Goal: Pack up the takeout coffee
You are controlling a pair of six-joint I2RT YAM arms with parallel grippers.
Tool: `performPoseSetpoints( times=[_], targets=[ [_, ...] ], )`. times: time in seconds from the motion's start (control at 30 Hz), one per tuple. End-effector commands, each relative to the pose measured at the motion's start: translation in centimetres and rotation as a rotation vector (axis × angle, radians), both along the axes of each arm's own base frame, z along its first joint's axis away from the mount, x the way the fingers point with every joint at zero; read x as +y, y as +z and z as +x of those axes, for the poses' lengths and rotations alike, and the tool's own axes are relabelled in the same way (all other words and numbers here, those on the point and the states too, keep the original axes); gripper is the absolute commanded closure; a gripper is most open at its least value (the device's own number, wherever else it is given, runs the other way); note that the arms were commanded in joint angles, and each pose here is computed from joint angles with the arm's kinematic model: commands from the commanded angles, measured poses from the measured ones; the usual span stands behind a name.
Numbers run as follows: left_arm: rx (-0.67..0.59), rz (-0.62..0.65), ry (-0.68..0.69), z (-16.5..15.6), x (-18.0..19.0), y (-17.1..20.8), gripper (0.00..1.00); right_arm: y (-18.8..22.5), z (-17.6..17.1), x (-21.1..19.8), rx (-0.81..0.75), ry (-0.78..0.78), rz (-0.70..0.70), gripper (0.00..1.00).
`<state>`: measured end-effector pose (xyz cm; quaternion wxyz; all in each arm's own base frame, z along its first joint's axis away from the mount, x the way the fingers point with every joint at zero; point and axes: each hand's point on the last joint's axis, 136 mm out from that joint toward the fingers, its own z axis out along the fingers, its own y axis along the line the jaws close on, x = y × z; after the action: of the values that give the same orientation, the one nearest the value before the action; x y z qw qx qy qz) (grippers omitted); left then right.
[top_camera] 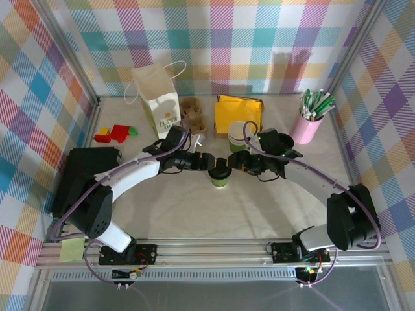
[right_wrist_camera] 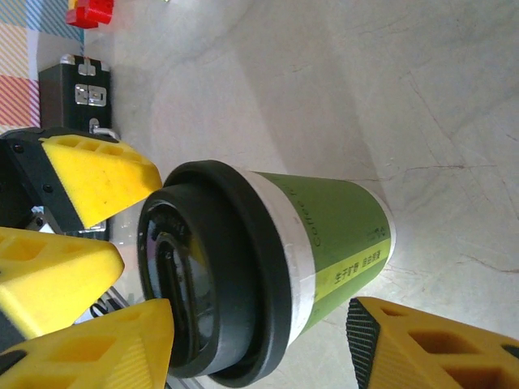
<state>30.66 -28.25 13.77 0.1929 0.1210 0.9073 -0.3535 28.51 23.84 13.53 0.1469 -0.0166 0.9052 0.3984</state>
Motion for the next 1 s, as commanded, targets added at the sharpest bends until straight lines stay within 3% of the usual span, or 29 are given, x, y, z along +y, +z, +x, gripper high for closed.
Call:
performPoseSetpoints(
  times=[0.0,0.97],
  targets=[
    [-0.026,-0.03,-0.035,0.5,-1.1,0.7,0.31,0.7,0.5,0.6,-0.031,0.028,0.004,0.4],
    [0.025,0.032,-0.033,-0.1,-0.4,-2.5,0.41,-3.0,0.3,-0.9,0.036,-0.029,-0.096,0.48]
  ],
)
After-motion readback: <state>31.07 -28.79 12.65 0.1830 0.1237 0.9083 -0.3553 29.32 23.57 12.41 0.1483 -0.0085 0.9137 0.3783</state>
